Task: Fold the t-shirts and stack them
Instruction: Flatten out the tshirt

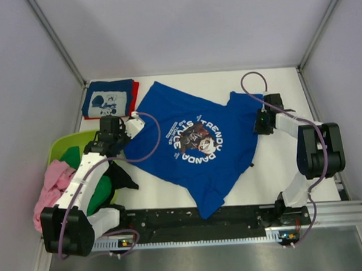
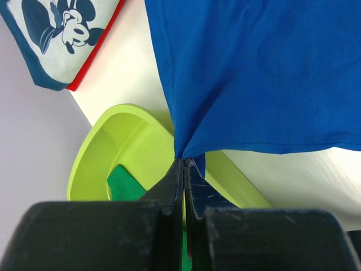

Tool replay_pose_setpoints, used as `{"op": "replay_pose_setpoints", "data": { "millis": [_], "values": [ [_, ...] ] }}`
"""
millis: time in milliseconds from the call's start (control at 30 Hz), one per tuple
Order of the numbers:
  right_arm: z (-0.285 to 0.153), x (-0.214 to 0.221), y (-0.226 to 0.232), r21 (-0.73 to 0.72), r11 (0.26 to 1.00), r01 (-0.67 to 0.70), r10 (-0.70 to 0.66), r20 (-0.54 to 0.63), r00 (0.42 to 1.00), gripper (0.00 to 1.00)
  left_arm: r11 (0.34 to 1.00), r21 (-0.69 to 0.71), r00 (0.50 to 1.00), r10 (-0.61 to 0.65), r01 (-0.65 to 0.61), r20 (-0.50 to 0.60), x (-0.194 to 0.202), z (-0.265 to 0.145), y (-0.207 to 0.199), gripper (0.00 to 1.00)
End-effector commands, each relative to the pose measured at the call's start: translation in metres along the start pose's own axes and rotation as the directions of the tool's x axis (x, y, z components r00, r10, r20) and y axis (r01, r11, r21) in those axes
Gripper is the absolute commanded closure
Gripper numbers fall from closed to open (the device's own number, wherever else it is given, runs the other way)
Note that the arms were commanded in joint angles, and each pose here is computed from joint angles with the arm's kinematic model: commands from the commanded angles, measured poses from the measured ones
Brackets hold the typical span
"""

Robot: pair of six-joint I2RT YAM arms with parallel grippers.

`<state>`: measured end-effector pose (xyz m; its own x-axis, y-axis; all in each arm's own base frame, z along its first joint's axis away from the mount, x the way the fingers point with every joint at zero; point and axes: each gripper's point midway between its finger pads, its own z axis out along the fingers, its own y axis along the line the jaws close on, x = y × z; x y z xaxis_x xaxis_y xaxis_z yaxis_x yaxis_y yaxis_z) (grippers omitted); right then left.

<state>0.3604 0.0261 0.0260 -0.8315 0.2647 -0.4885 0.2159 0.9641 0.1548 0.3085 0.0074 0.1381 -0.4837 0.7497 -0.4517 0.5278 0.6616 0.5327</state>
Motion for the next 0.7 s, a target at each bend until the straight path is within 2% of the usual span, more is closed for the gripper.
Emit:
{"op": "replay_pose_setpoints", "data": {
  "millis": [0, 33, 133, 267, 367, 400, 433, 467, 500, 667],
  "values": [
    [0.014, -0.026, 0.013, -0.068, 0.997, -0.033, 0.034, 0.009, 0.999, 0.95, 0.999, 0.012, 0.999, -0.032, 0.032, 0.013, 0.0, -0.003, -0.004, 1.0],
    [0.012, -0.037, 0.014, -0.062, 0.998, -0.028, 0.031, 0.035, 0.999, 1.0, 0.999, 0.023, 0.999, -0.036, 0.036, 0.012, 0.001, -0.003, -0.007, 1.0],
    [-0.007, -0.09, 0.022, -0.062, 0.998, 0.003, 0.006, 0.144, 0.989, 1.0, 0.994, 0.102, 0.999, -0.03, 0.026, 0.038, -0.003, -0.006, -0.02, 1.0],
    [-0.022, -0.167, 0.045, -0.102, 0.992, 0.079, -0.048, 0.279, 0.959, 1.0, 0.942, 0.334, 0.985, -0.065, 0.008, 0.157, -0.026, -0.018, -0.062, 1.0],
    [-0.013, -0.197, 0.059, -0.126, 0.981, 0.145, -0.103, 0.287, 0.952, 1.0, 0.912, 0.411, 0.978, -0.072, -0.015, 0.195, -0.032, -0.024, -0.082, 1.0],
    [-0.007, -0.196, 0.061, -0.131, 0.978, 0.161, -0.124, 0.252, 0.96, 0.89, 0.905, 0.426, 0.977, -0.073, -0.019, 0.198, -0.032, -0.024, -0.087, 1.0],
    [-0.009, -0.205, 0.064, -0.135, 0.976, 0.171, -0.135, 0.242, 0.961, 0.72, 0.896, 0.444, 0.978, -0.071, -0.024, 0.196, -0.03, -0.024, -0.093, 1.0],
    [-0.01, -0.199, 0.06, -0.114, 0.979, 0.169, -0.145, 0.192, 0.971, 0.48, 0.886, 0.463, 0.98, -0.061, -0.034, 0.19, -0.026, -0.024, -0.101, 1.0],
    [-0.016, -0.201, 0.054, -0.077, 0.984, 0.159, -0.143, 0.19, 0.971, 0.4, 0.881, 0.472, 0.981, -0.055, -0.039, 0.184, -0.023, -0.023, -0.105, 1.0],
    [-0.063, -0.152, 0.004, 0.133, 0.99, 0.042, -0.066, 0.178, 0.982, 0.33, 0.886, 0.463, 0.987, -0.05, -0.027, 0.153, -0.014, -0.022, -0.106, 1.0]
  ]
}}
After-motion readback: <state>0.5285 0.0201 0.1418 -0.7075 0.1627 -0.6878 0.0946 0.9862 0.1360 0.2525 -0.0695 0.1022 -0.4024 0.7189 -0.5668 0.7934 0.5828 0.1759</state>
